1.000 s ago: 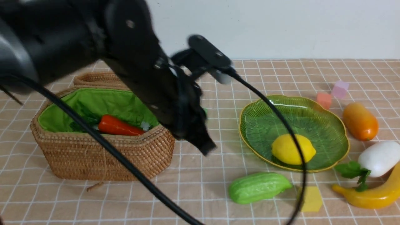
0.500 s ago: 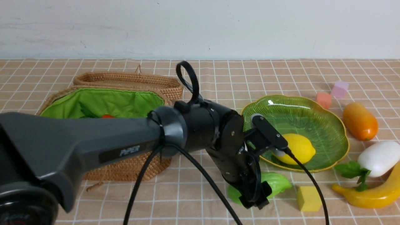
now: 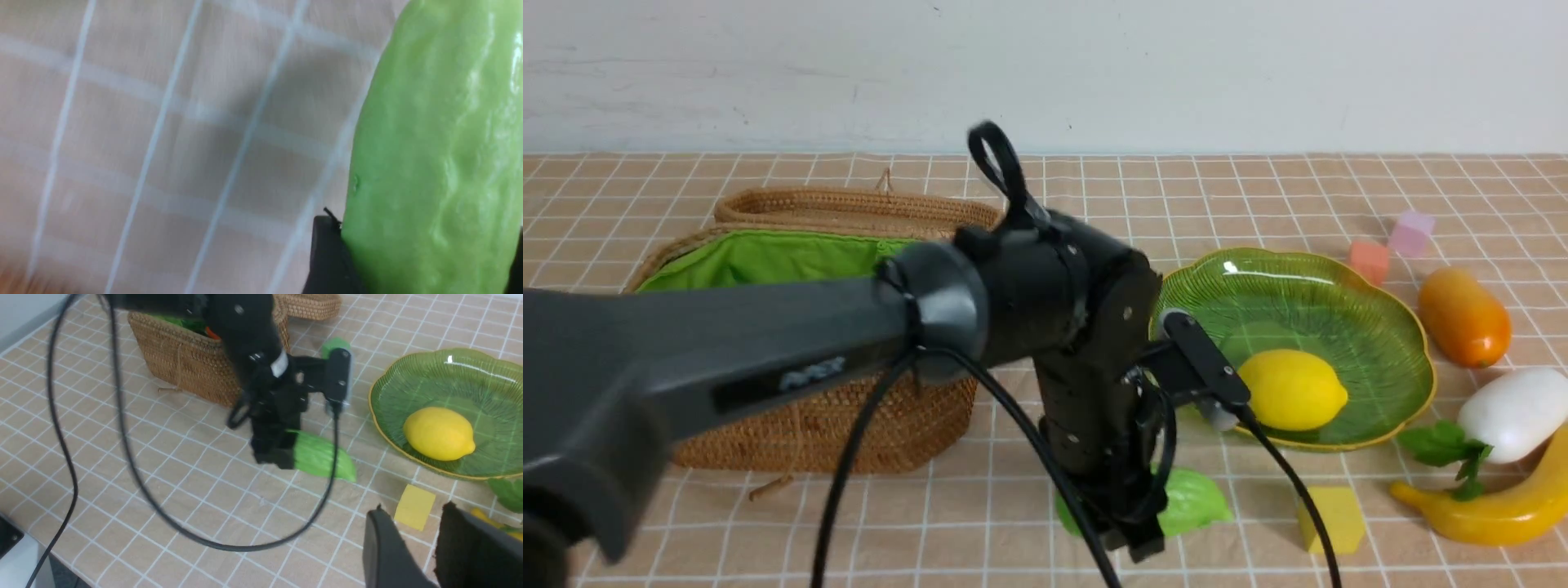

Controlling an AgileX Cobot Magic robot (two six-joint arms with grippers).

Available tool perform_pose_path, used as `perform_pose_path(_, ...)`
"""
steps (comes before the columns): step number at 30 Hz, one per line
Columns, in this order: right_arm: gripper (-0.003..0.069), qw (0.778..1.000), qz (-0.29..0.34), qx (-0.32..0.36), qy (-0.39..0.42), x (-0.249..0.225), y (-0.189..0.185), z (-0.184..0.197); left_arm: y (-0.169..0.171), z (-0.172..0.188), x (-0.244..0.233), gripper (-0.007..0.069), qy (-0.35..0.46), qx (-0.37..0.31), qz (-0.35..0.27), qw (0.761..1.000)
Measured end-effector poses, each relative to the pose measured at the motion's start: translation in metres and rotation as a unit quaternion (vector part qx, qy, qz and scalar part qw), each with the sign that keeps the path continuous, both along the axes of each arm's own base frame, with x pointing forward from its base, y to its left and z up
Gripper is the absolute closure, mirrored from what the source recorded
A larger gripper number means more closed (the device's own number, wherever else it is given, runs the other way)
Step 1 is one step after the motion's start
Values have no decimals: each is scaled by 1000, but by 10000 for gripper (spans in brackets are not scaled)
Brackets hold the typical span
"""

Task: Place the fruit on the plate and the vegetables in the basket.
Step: Take a chayote with your left arm and place it on the basket on the left.

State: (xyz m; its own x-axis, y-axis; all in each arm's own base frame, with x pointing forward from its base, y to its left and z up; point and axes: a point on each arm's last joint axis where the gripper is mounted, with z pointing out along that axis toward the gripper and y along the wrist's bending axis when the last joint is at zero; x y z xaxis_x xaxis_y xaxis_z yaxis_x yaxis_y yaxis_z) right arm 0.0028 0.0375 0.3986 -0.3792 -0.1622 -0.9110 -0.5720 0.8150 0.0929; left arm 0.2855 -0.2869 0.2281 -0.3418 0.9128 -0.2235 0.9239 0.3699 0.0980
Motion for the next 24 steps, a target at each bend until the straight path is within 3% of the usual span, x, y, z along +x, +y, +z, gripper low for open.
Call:
perform_pose_path(4, 436, 1000, -3, 4, -7, 1, 0, 1, 46, 58, -3, 201, -41, 38, 30, 998)
perform_pose_path(7, 434, 1000, -3, 5, -9, 1, 0, 2, 100, 96, 16, 201, -99, 34, 94, 990)
perform_pose_path(9, 434, 1000, -3, 5, -9, 1, 0, 2, 117, 103, 23, 201, -117, 28, 123, 985)
perform_pose_path(10, 433, 1000, -4, 5, -9, 1, 0, 2, 145, 107, 39, 201, -137, 23, 161, 977)
perform_pose_path(14, 433, 1000, -4, 5, -11, 1, 0, 2, 184, 100, 64, 201, -150, 25, 206, 967)
perform_pose_path(17, 433, 1000, -5, 6, -11, 1, 0, 2, 201, 90, 76, 159, -144, 35, 230, 962)
perform_pose_path(18, 433, 1000, -6, 7, -14, 1, 0, 3, 204, 88, 78, 93, -141, 35, 239, 960)
perform_pose_path(19, 433, 1000, -6, 8, -15, 2, 0, 3, 204, 88, 78, 93, -141, 35, 239, 960)
perform_pose_path(20, 433, 1000, -12, 16, -14, 4, 0, 4, 206, 89, 77, 16, -140, 30, 252, 957)
perform_pose_path(24, 432, 998, -38, 38, 17, 19, 1, 5, 200, 103, 68, -23, -147, -3, 288, 946)
